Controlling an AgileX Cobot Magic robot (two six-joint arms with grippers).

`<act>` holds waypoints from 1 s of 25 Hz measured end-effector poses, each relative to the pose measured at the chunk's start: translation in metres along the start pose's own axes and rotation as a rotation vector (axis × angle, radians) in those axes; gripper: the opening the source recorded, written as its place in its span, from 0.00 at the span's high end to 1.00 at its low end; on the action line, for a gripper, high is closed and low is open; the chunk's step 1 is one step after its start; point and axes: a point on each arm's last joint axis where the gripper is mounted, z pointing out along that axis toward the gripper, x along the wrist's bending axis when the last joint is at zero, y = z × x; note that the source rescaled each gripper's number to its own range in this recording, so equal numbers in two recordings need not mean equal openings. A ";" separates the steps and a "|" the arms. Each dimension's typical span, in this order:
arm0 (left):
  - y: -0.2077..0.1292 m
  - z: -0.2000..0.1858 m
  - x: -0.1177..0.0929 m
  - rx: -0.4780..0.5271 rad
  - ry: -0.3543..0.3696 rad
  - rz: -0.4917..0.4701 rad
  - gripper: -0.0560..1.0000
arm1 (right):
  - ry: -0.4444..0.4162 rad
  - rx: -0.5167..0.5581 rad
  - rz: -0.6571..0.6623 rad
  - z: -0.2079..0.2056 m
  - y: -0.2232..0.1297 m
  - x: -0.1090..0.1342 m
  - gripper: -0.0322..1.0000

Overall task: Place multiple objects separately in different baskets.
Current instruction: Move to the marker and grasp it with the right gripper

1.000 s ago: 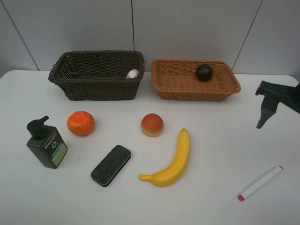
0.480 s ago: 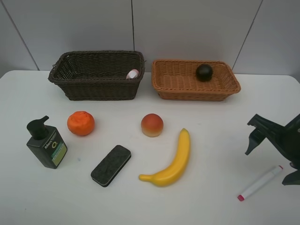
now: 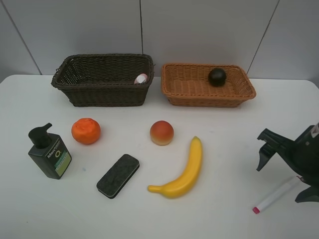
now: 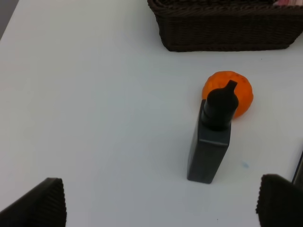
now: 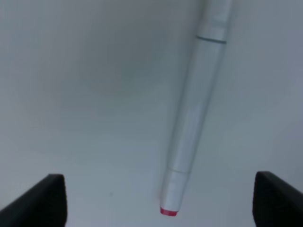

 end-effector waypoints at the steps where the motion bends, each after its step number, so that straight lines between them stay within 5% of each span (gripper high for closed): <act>1: 0.000 0.000 0.000 0.000 0.000 0.000 0.01 | -0.015 0.009 0.001 0.004 0.000 0.001 0.02; 25: 0.000 0.000 0.000 0.000 0.000 0.000 0.01 | 0.011 0.022 0.042 0.042 -0.008 -0.009 0.02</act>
